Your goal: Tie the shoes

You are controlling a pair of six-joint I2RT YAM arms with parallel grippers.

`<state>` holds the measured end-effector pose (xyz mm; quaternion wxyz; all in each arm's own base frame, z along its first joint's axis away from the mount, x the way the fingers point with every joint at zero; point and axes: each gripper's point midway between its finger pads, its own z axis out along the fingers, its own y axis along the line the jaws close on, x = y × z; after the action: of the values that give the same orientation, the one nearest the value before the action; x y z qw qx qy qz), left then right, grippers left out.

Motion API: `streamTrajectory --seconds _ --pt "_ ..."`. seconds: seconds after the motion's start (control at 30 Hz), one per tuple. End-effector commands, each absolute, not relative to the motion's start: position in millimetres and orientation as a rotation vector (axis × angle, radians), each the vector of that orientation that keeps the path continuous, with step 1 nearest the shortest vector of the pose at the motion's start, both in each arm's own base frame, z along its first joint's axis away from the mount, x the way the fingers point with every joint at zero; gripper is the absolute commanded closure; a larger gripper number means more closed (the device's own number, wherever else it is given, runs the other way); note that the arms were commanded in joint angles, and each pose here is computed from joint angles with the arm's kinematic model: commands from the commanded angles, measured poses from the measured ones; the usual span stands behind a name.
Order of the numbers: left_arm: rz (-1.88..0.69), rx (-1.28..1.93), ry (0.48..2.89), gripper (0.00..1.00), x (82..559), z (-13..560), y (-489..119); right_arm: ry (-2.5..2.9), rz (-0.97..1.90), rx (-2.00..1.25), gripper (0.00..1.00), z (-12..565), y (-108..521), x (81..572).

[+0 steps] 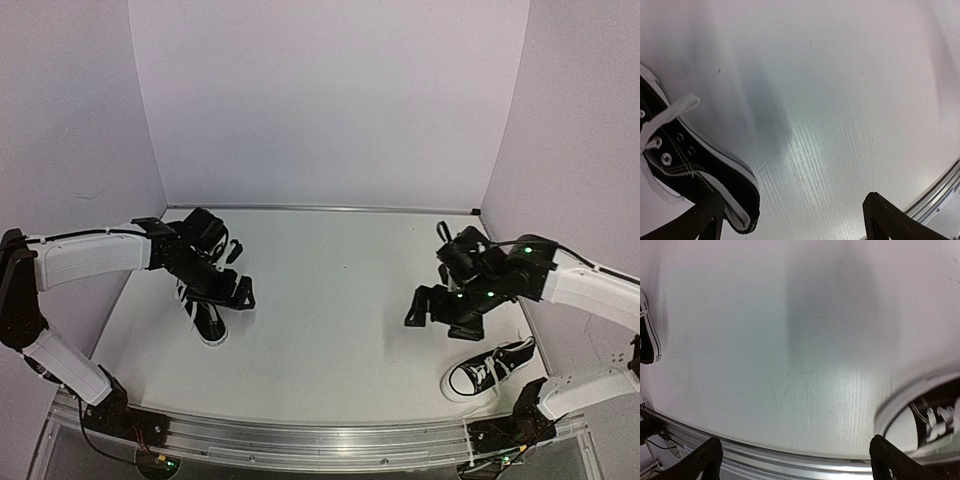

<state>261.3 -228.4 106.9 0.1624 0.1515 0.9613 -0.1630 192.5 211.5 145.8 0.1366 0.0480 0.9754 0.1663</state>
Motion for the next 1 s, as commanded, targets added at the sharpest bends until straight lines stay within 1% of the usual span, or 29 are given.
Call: streamTrajectory --seconds 0.0,0.1,0.2,0.3,0.5,0.6,0.7,0.77,0.87,0.97 --pt "-0.498 0.426 2.684 0.00 284 116 -250 2.857 0.208 0.570 0.02 149 122 137" --pt "-0.543 0.445 2.668 0.00 284 117 -263 2.737 0.222 0.757 0.02 163 94 129" --pt "-0.556 0.461 2.652 0.00 286 121 -270 2.690 0.212 0.849 0.02 157 90 132" --pt "-0.535 0.471 2.633 0.00 289 125 -271 2.673 0.072 0.973 0.02 139 92 141" --pt "-0.568 0.469 2.595 0.00 298 136 -282 2.521 -0.141 1.337 0.02 126 95 154" --pt "-0.565 0.469 2.573 0.00 301 144 -284 2.413 -0.252 1.441 0.06 121 79 151" --pt "-0.571 0.465 2.540 0.00 303 152 -284 2.322 -0.215 1.601 0.14 106 70 138" --pt "-0.575 0.471 2.533 0.00 303 153 -284 2.290 -0.161 1.661 0.17 96 65 131" --pt "-0.578 0.495 2.537 0.00 302 153 -286 2.252 -0.136 1.702 0.20 89 57 125" --pt "-0.588 0.531 2.526 0.00 301 156 -288 2.205 -0.106 1.689 0.26 93 57 134"
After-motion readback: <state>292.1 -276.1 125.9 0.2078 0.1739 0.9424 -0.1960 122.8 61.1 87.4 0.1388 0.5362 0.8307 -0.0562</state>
